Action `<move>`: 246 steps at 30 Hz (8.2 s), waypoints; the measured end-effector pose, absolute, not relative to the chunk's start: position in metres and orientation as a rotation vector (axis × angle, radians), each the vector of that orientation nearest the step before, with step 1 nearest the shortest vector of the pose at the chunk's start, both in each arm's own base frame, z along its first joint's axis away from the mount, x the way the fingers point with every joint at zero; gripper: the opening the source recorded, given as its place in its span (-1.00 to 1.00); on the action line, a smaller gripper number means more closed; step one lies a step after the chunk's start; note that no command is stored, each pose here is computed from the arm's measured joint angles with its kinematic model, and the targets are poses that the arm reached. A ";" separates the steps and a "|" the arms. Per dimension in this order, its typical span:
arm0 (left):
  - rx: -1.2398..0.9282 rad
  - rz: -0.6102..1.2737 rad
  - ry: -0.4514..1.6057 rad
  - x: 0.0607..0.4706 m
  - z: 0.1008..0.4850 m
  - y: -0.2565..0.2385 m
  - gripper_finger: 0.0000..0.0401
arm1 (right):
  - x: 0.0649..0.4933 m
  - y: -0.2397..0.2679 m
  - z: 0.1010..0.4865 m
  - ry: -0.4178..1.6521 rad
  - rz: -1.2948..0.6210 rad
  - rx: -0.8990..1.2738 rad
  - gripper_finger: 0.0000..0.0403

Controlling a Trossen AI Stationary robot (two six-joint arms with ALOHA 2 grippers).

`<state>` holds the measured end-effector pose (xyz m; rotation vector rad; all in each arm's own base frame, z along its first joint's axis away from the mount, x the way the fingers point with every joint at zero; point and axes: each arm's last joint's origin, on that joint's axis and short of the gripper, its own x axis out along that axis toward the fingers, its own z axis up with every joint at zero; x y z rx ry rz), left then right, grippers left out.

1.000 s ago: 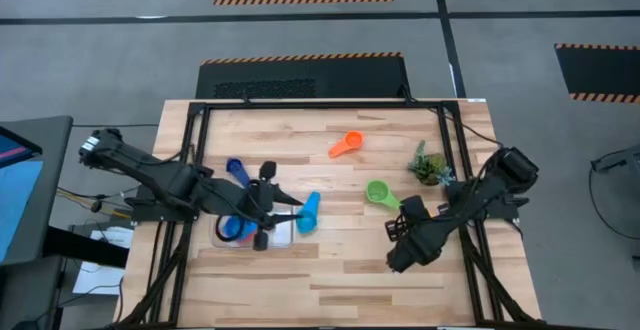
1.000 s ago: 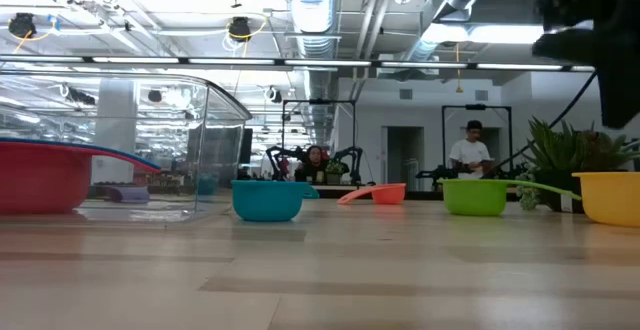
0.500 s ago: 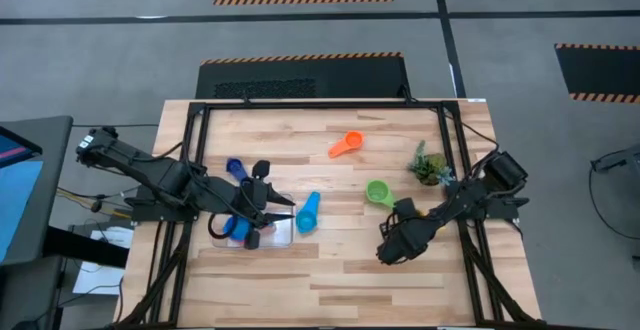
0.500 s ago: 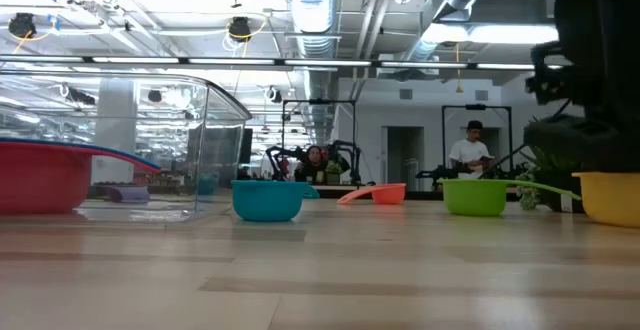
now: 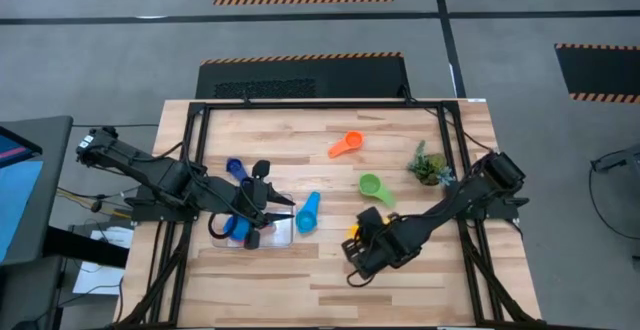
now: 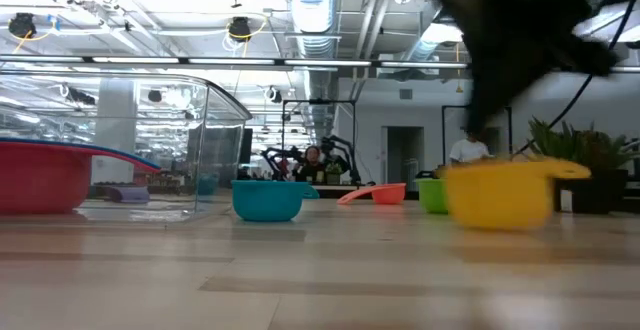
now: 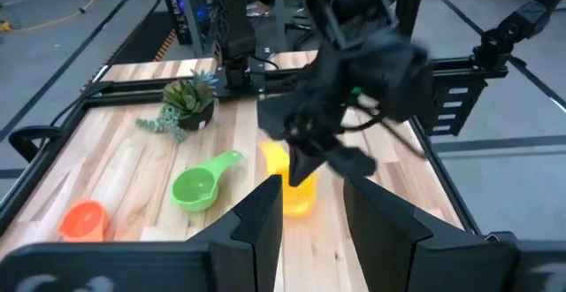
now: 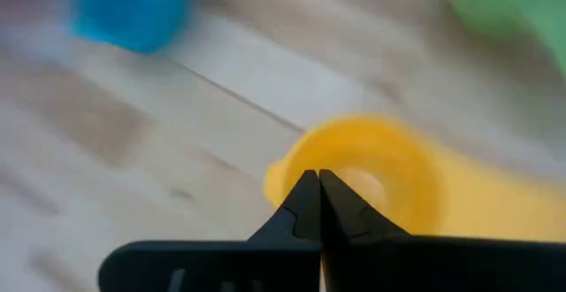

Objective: Nest measuring cups in basket
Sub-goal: Stack the yellow measuring cup on the blue measuring cup in the transparent bin, then stack the green measuring cup on the yellow measuring cup in the transparent bin

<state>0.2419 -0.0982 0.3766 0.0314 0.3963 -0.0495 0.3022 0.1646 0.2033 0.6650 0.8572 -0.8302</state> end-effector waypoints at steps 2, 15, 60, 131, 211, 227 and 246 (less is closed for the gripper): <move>0.030 -0.049 0.396 0.242 0.377 -0.098 -0.43 | 0.306 0.166 0.219 0.821 -0.822 0.610 -0.97; -0.065 -0.049 0.431 0.240 0.373 -0.103 -0.43 | 0.294 0.171 0.277 0.880 -0.858 0.470 -0.95; 0.339 -0.287 0.711 0.394 0.280 -0.194 -0.40 | 0.213 0.240 0.375 0.670 -0.539 0.313 -0.95; 0.493 -0.043 1.274 0.345 0.334 -0.198 -0.99 | 0.208 0.246 0.375 0.666 -0.523 0.334 -0.95; -0.077 0.021 1.253 0.203 0.295 -0.157 -0.62 | 0.344 0.055 0.351 1.039 -0.695 0.213 -0.89; -0.017 0.261 1.371 0.183 0.293 -0.142 -0.62 | 0.330 0.027 0.233 1.465 -0.601 0.117 -0.34; -0.243 0.233 1.029 0.096 0.354 -0.103 -0.62 | 0.337 0.040 0.218 1.461 -0.248 -0.085 0.23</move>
